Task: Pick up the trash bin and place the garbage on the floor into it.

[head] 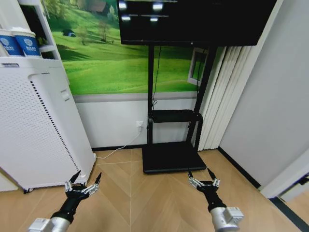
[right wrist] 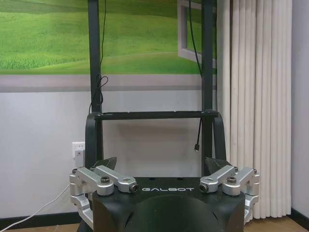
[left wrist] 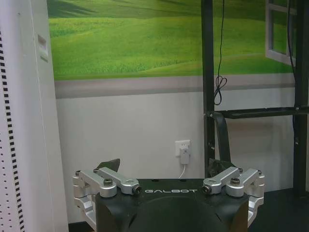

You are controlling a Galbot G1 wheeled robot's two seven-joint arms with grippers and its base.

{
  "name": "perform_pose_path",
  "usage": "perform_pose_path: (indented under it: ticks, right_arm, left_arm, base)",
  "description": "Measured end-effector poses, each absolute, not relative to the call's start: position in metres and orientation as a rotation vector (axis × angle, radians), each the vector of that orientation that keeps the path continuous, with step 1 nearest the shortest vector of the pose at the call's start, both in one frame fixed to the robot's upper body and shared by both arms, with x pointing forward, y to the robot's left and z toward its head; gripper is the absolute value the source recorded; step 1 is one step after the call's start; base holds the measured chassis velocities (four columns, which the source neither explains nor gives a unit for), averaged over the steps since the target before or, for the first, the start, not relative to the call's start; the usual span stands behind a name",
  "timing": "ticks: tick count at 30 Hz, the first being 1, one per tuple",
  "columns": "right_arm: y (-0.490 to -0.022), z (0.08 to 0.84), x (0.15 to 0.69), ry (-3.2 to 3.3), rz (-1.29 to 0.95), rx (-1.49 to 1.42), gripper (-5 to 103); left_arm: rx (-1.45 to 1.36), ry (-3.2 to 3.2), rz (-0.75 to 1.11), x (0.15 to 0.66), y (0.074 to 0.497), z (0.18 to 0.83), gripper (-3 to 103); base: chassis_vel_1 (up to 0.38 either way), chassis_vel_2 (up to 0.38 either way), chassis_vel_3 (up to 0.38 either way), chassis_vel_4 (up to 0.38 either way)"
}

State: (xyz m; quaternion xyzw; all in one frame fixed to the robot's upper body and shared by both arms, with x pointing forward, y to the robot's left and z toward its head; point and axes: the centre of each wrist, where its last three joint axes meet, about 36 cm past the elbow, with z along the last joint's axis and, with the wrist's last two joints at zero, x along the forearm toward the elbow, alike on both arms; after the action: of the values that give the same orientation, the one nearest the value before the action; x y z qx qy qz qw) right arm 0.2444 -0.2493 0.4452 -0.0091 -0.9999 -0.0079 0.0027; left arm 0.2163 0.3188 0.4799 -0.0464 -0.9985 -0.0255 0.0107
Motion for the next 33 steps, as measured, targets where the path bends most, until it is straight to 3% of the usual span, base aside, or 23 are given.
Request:
perform_pose_path:
  ticks: [33]
  right_arm:
    - [-0.2493, 0.4451, 0.2444, -3.136, -0.025, -0.029, 100]
  left_arm:
    - [-0.145, -3.116, -0.08, 0.2163, 0.3188, 0.4799, 100]
  base:
    - [-0.029, -0.031, -0.025, -0.027]
